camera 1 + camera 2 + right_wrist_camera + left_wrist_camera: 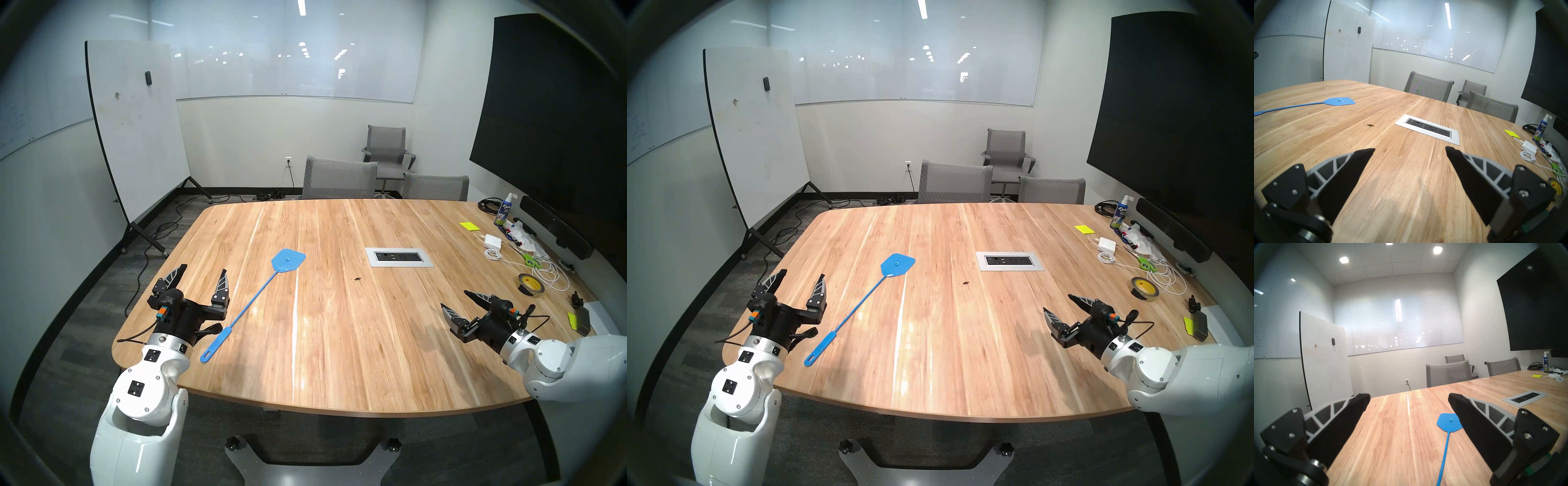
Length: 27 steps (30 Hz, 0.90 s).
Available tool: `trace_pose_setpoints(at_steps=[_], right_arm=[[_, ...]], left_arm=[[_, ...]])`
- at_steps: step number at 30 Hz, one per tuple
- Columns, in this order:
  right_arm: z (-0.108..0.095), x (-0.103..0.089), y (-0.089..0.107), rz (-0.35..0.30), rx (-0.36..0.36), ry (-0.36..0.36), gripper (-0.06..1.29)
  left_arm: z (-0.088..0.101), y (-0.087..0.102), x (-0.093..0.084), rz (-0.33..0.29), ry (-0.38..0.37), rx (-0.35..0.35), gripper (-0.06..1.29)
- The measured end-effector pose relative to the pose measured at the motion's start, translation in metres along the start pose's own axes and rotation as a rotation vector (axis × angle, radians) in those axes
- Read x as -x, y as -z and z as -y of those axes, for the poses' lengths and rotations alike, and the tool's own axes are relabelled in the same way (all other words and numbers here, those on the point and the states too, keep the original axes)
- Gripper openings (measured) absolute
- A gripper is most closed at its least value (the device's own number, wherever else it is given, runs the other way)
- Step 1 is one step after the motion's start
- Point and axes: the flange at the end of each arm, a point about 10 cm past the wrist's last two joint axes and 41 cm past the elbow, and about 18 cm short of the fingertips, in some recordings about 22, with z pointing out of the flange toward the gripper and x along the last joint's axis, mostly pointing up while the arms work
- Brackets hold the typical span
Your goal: Swat a bug on table
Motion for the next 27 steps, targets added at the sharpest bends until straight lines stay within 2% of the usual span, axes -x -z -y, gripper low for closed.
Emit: trace_pose_setpoints(at_steps=[4,9,13,20,27], right_arm=[[0.0,0.0,0.0,0.0,0.0,0.0,1.21],[0.0,0.0,0.0,0.0,0.0,0.0,1.21],[0.0,0.0,0.0,0.0,0.0,0.0,1.21],[0.0,0.0,0.0,0.001,0.0,0.0,1.21],[0.0,0.0,0.0,0.001,0.0,0.0,1.21]], left_arm=[[0.0,-0.003,-0.004,0.04,0.039,0.045,1.26],[0.004,-0.006,-0.009,0.102,0.091,0.138,1.26],[0.008,-0.008,-0.011,0.147,0.101,0.194,1.26],[0.011,-0.013,-0.01,0.205,0.074,0.31,1.26],[0.004,-0.019,-0.002,0.297,-0.011,0.338,1.26]])
